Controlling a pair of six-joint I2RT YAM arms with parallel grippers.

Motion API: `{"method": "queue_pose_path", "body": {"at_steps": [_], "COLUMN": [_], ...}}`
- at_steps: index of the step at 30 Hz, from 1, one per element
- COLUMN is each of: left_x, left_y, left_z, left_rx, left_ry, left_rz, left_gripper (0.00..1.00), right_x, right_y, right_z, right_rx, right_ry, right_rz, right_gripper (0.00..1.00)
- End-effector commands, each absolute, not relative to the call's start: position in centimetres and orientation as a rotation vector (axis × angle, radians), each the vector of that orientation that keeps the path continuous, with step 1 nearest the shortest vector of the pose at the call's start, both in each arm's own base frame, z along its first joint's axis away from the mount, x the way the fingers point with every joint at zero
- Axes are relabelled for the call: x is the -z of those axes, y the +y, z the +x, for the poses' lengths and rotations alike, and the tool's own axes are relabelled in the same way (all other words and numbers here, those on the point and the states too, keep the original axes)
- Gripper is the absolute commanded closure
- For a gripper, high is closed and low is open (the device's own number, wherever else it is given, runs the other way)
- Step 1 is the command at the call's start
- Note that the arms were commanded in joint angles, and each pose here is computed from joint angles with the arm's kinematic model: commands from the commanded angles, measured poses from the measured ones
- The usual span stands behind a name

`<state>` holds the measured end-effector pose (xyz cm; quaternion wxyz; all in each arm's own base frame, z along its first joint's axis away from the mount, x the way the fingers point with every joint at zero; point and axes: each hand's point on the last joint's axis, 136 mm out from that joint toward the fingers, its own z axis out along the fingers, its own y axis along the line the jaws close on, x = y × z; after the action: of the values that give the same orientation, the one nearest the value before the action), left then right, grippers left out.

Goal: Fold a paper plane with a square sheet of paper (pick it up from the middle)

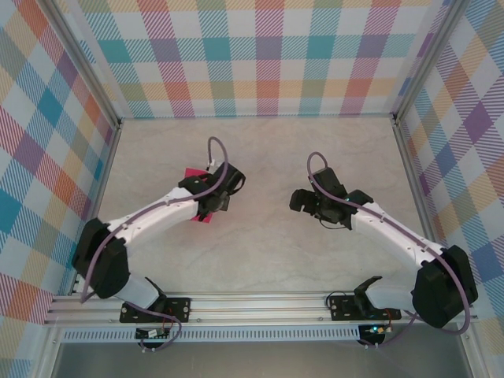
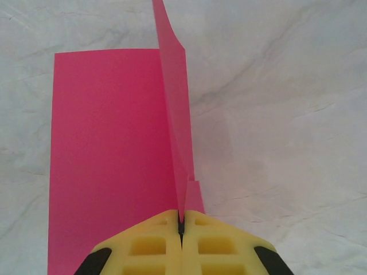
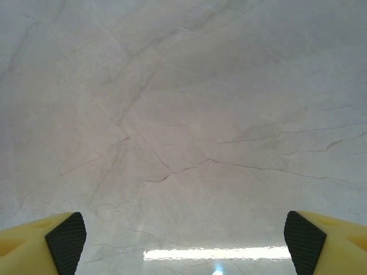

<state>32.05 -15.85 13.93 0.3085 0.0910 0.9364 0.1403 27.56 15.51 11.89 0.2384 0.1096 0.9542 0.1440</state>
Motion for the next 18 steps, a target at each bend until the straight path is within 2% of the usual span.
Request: {"method": "queue_pose_path", "body": {"at_steps": [1, 5, 12, 18], "left_x": [-13.4, -10.2, -4.9, -2.2], "left_y": [-15.6, -17.6, -22.9, -25.7], "left_z": [32.5, 32.9, 32.2, 31.5], "left_rx": [-0.602, -0.641, -0.477, -0.325], "left_ry": [2.414, 2.438, 2.551, 2.635], "left_rz": [0.296, 0.350, 0.407, 0.386], "left_gripper": [0.95, 0.95, 0.94, 0.82], "right_x": [-10.9, -10.4, -9.8, -9.6], "right_y": [14.1, 13.6, 12.5, 12.1], "right_z": [26.8, 26.6, 26.3, 26.0], "right_rx": [-0.346, -0.369, -0.349, -0.363], "right_ry": [2.640, 2.655, 2.663, 2.657], "right_rz": [0.383, 0.443, 0.532, 0.574], "right_gripper": [0.07, 0.07, 0.07, 0.07]}}
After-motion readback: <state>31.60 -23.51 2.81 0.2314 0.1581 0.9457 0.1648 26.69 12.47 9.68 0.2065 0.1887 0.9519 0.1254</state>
